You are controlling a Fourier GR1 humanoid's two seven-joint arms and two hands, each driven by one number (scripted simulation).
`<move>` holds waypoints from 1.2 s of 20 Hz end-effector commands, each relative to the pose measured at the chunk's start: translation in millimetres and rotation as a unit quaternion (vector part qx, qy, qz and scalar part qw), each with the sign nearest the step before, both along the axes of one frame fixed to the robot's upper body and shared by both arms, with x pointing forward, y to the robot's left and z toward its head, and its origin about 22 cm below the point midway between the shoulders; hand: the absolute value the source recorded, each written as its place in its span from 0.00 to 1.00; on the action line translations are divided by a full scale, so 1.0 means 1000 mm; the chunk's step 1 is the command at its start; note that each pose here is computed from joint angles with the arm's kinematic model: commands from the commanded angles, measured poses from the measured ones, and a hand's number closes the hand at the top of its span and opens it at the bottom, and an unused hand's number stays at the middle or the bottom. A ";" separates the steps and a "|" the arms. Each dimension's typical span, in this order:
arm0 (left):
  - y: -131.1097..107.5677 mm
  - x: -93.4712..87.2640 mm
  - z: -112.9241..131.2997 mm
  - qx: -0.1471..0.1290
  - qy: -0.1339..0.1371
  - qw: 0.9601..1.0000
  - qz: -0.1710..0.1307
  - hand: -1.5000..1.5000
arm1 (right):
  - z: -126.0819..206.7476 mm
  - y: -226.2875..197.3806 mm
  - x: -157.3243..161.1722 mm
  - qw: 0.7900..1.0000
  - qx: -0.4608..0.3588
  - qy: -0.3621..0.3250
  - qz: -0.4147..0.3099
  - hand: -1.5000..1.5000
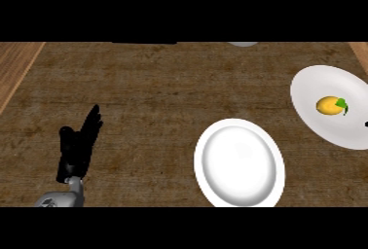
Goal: Pick the lemon from the plate and place it in the plate
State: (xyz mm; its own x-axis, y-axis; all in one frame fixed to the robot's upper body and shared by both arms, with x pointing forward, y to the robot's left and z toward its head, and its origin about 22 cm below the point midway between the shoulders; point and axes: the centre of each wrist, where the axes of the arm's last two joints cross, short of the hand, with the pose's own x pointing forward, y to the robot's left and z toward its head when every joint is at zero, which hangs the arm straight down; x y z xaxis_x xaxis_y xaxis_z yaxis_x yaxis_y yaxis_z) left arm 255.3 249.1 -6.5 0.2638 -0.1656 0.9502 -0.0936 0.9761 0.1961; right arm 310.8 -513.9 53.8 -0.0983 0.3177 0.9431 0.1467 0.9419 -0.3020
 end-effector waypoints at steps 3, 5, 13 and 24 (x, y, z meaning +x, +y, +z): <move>-0.017 0.000 0.003 -0.008 0.005 1.000 0.000 0.50 | -0.018 0.003 -0.009 0.999 0.003 -0.025 0.019 0.00; -0.002 -0.015 0.002 -0.002 0.003 1.000 -0.004 0.50 | -0.020 0.000 -0.014 1.000 -0.006 -0.016 -0.002 0.00; -0.003 0.009 0.004 0.003 -0.004 1.000 -0.006 0.50 | -0.035 0.032 0.008 0.999 -0.040 0.013 -0.031 0.00; 0.001 -0.002 -0.014 0.002 0.008 1.000 0.000 0.50 | -0.028 -0.004 -0.023 0.995 -0.066 0.030 -0.064 0.00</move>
